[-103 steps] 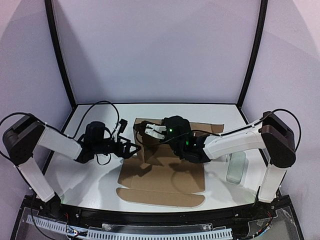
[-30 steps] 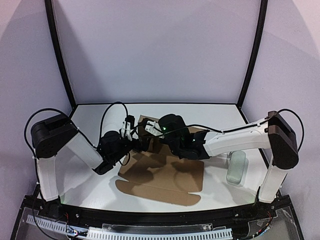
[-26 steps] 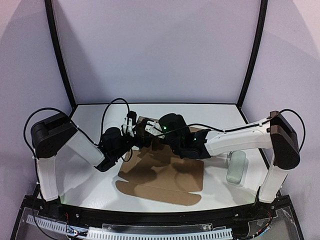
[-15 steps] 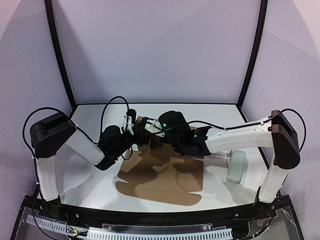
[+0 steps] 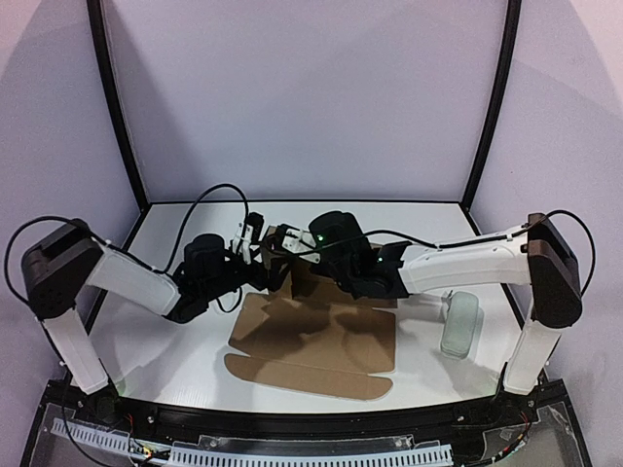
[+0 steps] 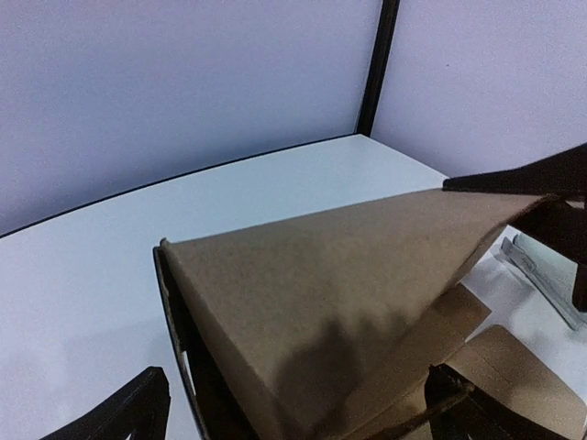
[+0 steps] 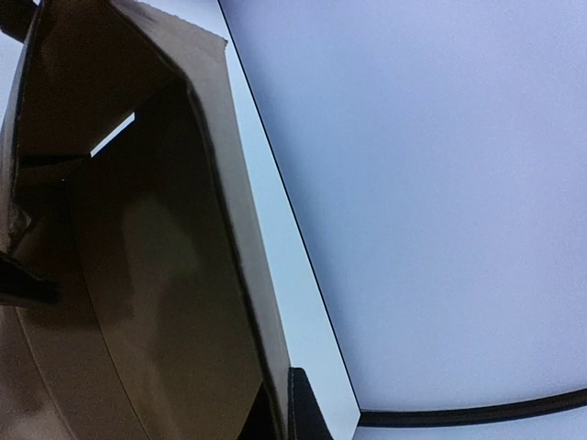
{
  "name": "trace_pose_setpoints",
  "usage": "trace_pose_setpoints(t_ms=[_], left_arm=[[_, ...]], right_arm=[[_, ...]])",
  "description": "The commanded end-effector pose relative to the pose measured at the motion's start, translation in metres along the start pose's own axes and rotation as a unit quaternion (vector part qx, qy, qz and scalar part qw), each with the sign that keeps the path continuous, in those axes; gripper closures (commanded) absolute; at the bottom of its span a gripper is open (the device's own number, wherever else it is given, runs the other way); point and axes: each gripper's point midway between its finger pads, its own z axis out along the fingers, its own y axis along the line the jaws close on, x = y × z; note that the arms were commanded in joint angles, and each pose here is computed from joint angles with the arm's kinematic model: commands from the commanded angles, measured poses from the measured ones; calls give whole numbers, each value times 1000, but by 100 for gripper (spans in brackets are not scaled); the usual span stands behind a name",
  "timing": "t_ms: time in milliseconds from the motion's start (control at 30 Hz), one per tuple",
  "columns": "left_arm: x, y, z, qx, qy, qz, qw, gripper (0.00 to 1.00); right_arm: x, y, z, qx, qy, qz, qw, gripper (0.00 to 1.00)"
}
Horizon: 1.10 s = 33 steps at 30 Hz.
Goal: Fold the paper box
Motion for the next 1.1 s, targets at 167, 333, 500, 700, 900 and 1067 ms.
trace_pose_setpoints(t_ms=[167,333,500,700,900,1067], left_arm=[[25,-20,-39,59,112,32,991,1],[42,9,-47,-1,152,32,988,1],[52,34,-27,-19,165,2,986,1],[41,28,5,10,114,-11,993,2],[35,32,19,6,71,-32,997,7],[27,41,24,-20,36,-41,998,17]], right_arm=[[38,65,12,-105,36,-53,992,100],[36,63,12,-110,29,-51,992,100],[34,66,10,-120,22,-49,991,100],[33,67,10,-124,21,-48,991,100],[36,68,9,-126,25,-49,991,100],[36,72,5,-139,21,-49,989,100]])
